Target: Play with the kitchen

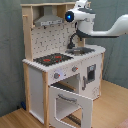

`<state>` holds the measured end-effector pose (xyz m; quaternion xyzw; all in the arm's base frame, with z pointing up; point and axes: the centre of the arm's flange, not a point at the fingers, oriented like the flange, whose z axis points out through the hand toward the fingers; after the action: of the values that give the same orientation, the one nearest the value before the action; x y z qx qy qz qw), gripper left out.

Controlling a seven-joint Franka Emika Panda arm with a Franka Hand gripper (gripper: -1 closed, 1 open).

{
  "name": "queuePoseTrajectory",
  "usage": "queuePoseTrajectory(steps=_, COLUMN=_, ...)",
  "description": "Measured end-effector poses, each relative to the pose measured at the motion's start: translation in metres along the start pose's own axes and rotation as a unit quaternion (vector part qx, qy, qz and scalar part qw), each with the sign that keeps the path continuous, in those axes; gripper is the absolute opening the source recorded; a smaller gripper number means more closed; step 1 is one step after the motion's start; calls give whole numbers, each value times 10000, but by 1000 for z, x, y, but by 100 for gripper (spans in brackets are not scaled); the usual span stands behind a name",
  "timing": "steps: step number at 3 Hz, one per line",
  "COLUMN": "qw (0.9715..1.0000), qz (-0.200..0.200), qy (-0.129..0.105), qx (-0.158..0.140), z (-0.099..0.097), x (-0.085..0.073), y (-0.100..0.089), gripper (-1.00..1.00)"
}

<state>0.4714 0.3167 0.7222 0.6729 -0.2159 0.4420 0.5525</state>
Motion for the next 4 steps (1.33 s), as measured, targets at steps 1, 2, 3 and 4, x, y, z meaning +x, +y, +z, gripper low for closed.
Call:
queuePoseTrajectory(steps=1, qw=10000, qz=-23, qy=-40, qx=-39, z=2, x=-3, y=14, gripper=-100)
queuePoseTrajectory(steps=2, qw=9999, qz=-42, qy=-82, qx=-75, z=5, x=-9, y=26, gripper=-100)
queuePoseTrajectory(steps=3, qw=9998, qz=-88, qy=-125, qx=-105, z=9, x=-16, y=34, gripper=-100)
queuePoseTrajectory(steps=4, qw=9996, qz=-148, qy=-171, qx=-142, z=16, x=-25, y=42, gripper=-100)
